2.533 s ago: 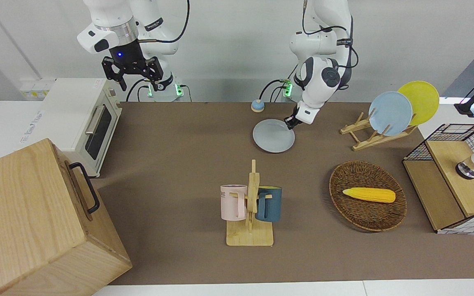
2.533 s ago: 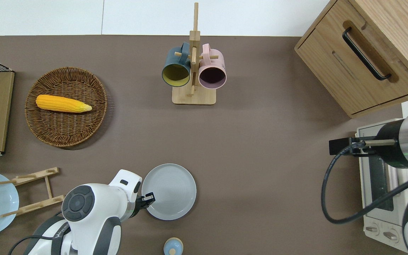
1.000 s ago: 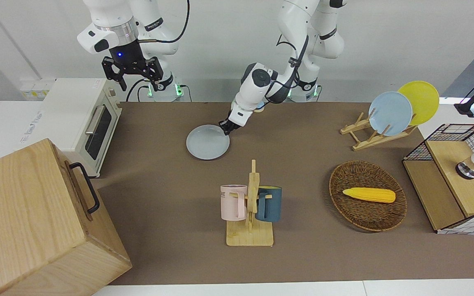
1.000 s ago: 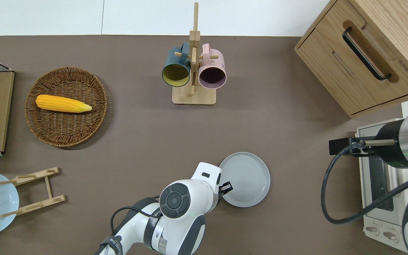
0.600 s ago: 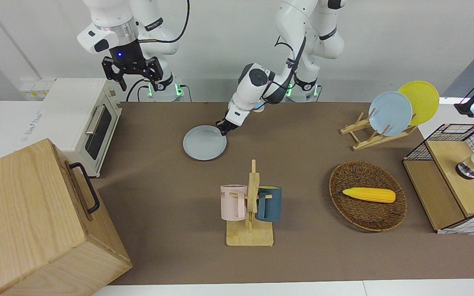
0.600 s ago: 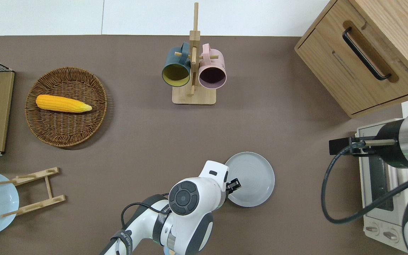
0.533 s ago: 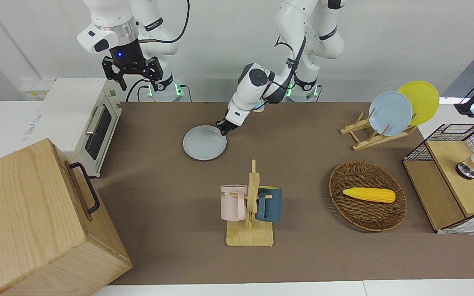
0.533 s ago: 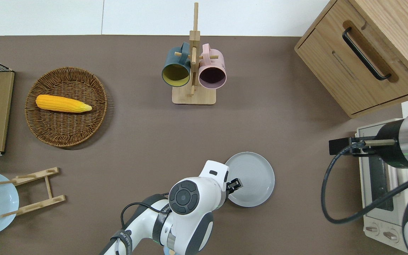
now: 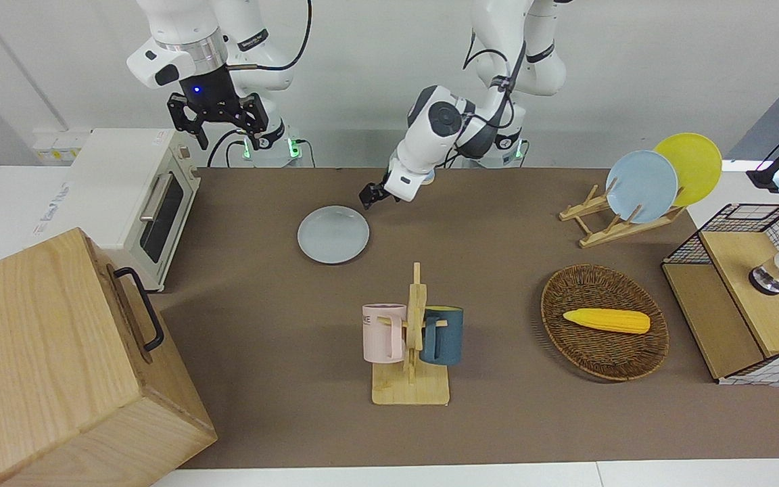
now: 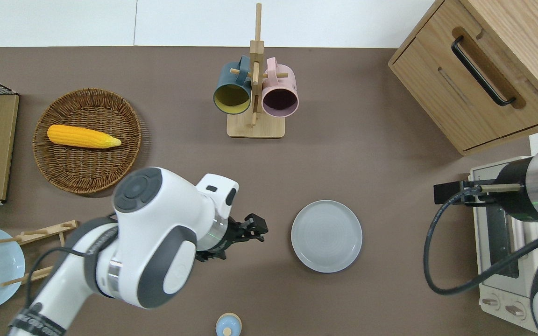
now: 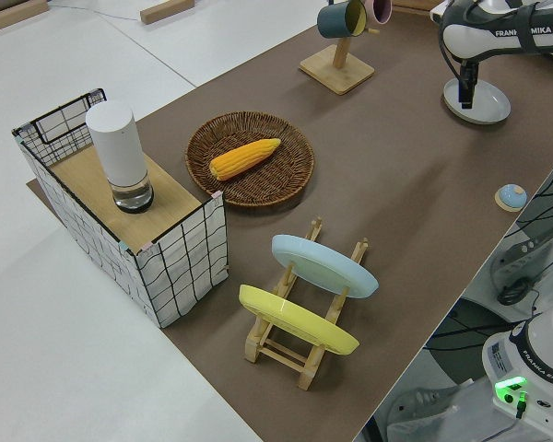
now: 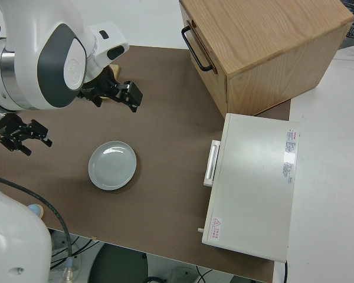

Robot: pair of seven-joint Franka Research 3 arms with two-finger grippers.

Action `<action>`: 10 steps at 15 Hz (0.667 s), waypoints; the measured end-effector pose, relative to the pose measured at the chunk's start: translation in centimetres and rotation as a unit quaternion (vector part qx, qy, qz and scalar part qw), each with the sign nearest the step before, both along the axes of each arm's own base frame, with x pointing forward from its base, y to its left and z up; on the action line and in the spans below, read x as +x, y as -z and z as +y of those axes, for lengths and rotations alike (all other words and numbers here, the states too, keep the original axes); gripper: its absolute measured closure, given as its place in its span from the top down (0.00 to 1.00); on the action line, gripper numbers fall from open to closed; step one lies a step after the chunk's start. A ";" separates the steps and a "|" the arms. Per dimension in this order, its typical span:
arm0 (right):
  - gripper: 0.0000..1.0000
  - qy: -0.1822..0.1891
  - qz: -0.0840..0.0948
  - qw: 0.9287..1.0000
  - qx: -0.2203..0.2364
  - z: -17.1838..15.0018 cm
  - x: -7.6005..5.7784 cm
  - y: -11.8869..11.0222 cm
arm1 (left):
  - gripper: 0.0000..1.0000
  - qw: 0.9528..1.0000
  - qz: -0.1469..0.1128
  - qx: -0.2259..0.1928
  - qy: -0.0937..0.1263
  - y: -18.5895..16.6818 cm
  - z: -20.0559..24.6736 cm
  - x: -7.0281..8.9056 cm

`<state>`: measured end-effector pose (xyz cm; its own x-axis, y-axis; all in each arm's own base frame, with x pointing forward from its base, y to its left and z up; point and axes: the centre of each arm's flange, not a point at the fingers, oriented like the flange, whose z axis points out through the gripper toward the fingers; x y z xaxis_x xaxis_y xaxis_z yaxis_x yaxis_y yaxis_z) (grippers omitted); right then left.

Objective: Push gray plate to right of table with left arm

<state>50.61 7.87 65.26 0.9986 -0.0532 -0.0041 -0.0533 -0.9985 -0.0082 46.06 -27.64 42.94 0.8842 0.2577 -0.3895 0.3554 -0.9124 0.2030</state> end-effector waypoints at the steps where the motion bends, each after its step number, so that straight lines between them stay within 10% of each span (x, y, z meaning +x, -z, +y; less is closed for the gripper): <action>1: 1.00 0.000 0.000 1.000 0.000 0.0 0.0 0.0 | 1.00 1.000 0.001 0.012 0.011 -0.9 1.7 0.8; 10: 1.00 0.000 0.000 1.000 0.000 0.0 0.0 0.0 | 1.00 0.986 -0.056 0.083 0.134 -5.0 15.2 5.7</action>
